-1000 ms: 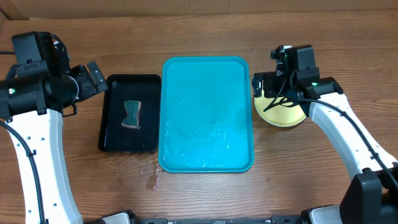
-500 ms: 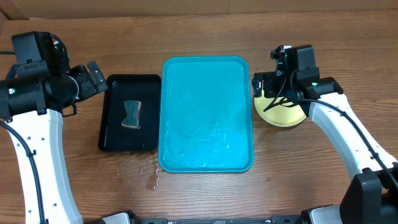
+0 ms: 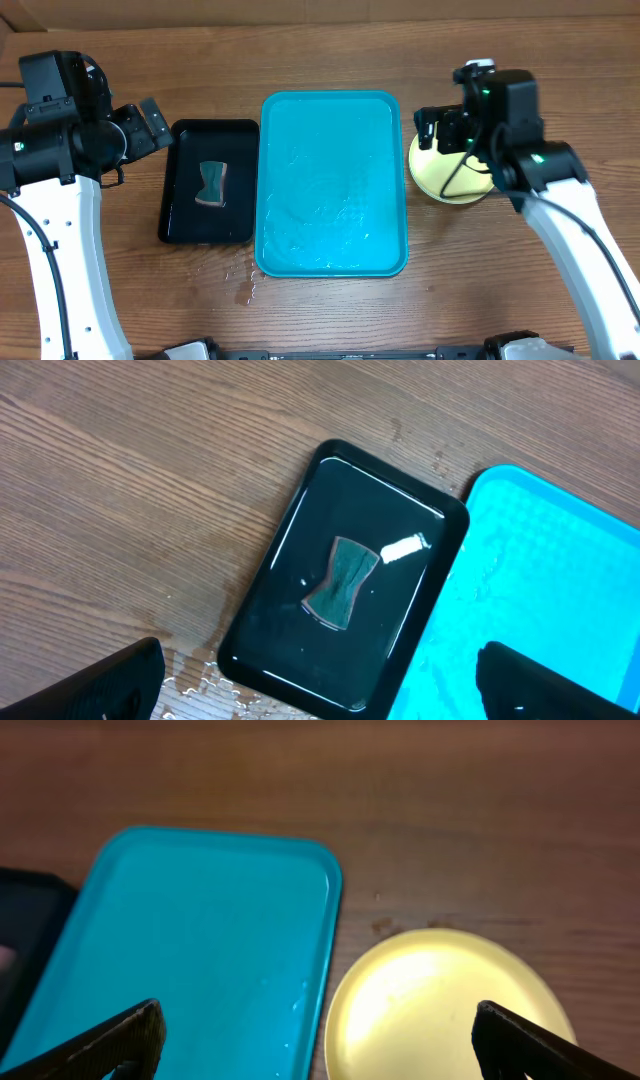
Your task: Clean dirty plates on tray and stack at the side
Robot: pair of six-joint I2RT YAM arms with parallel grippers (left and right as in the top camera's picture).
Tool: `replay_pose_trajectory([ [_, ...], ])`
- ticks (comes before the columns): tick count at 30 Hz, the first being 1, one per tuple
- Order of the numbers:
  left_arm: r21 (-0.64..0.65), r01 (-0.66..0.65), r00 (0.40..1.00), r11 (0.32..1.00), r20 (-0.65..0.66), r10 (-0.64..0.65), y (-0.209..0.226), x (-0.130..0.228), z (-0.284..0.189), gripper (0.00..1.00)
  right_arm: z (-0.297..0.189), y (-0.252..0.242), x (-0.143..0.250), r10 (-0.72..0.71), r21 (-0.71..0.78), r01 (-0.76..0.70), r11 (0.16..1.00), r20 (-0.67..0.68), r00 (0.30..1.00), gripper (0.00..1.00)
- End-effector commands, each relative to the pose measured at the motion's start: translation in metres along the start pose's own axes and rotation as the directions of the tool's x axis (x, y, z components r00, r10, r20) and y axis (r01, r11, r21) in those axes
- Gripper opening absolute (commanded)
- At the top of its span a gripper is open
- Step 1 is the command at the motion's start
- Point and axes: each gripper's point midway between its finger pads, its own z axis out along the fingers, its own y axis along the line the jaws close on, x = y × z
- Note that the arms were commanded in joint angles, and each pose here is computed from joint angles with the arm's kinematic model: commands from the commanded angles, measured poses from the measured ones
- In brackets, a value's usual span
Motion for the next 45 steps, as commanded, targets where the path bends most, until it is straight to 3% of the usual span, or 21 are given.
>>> replay_pose_trajectory([
  [1,0.010,0.012,1.000,1.000,0.011,-0.012,-0.002,-0.003,-0.003,1.00,-0.038,0.006,-0.025,-0.017,-0.004,0.018,1.000,0.118,0.993,1.00],
  [11,0.010,0.012,1.000,1.000,0.011,-0.012,-0.002,-0.003,-0.003,1.00,-0.124,0.019,-0.053,-0.036,-0.024,0.047,0.999,0.339,0.940,1.00],
  [23,0.010,0.012,1.000,1.000,0.011,-0.012,-0.002,-0.003,-0.003,1.00,-0.219,0.031,-0.060,-0.049,-0.037,0.083,0.996,0.550,0.834,1.00],
  [36,0.010,0.012,1.000,1.000,0.011,-0.012,-0.002,-0.003,-0.003,1.00,-0.294,0.038,-0.009,-0.050,-0.061,0.112,0.992,0.622,0.782,1.00],
  [45,0.010,0.012,1.000,1.000,0.011,-0.012,-0.002,-0.003,-0.003,1.00,-0.301,0.035,0.035,-0.047,-0.070,0.123,0.990,0.658,0.751,1.00],
])
